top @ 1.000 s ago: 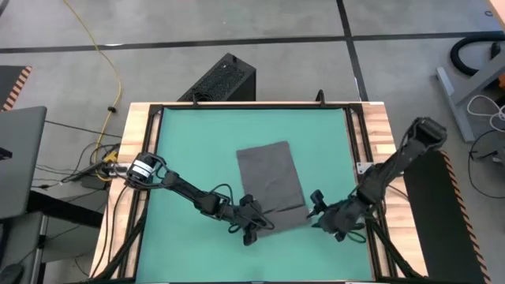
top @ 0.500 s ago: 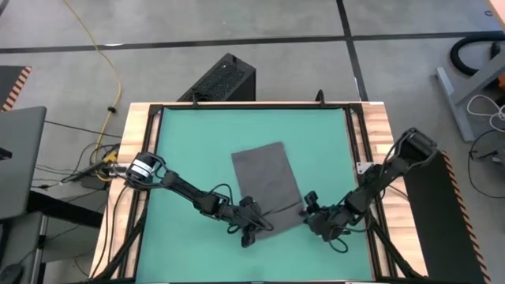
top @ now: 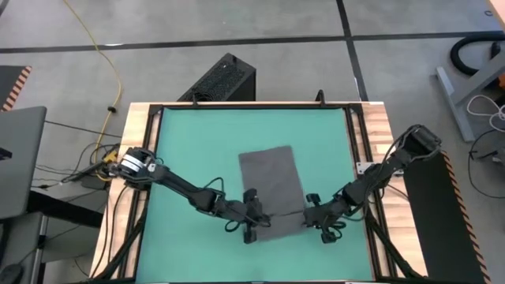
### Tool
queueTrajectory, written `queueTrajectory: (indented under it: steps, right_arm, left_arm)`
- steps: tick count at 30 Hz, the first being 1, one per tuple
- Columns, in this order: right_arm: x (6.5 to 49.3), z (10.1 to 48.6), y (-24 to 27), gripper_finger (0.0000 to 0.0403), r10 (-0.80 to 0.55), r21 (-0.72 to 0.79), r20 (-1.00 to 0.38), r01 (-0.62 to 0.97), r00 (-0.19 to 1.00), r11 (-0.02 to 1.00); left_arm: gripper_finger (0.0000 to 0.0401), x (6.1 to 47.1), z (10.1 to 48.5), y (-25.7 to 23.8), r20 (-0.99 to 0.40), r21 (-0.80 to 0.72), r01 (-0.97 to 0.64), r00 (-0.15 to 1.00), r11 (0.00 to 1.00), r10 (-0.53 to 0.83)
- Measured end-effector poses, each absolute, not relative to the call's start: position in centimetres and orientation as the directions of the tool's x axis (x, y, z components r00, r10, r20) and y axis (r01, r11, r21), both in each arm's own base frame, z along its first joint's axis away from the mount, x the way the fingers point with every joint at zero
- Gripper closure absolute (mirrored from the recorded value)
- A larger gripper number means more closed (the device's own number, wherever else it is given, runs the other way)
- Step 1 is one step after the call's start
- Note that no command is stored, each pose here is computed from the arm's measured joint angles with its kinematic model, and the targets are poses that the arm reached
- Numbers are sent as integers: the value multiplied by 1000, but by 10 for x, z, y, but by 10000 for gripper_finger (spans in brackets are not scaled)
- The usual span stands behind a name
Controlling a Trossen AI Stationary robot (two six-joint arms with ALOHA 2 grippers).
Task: Roll towel
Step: Roll the black towel
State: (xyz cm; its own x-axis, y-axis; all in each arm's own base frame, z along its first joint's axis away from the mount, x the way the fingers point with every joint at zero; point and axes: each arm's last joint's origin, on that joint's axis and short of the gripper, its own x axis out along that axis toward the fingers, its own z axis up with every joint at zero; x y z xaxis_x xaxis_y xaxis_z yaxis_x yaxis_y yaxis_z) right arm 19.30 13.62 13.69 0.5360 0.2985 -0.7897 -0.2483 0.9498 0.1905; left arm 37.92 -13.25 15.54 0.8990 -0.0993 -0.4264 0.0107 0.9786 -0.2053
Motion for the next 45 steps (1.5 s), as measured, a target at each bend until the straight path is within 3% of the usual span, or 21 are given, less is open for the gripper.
queueTrajectory:
  steps: [5,12,21,32,45]
  right_arm:
    - [194,151,133,379,446,414,-743,-180,500,892]
    - [196,165,125,377,513,578,-693,-35,507,815]
    - [193,160,112,379,480,578,-760,118,439,807]
    - [187,148,106,379,507,605,-764,168,399,779]
    - [189,149,106,379,528,628,-742,152,413,763]
  left_arm:
    - [401,400,130,-135,-450,-237,66,877,969,-169]
    - [401,424,110,-143,-532,-264,93,816,960,-225]
    - [401,430,116,-146,-615,-248,83,756,965,-223]
    - [401,446,134,-129,-611,-129,79,779,988,-142]
    - [401,453,136,-113,-602,-165,87,780,983,-170]
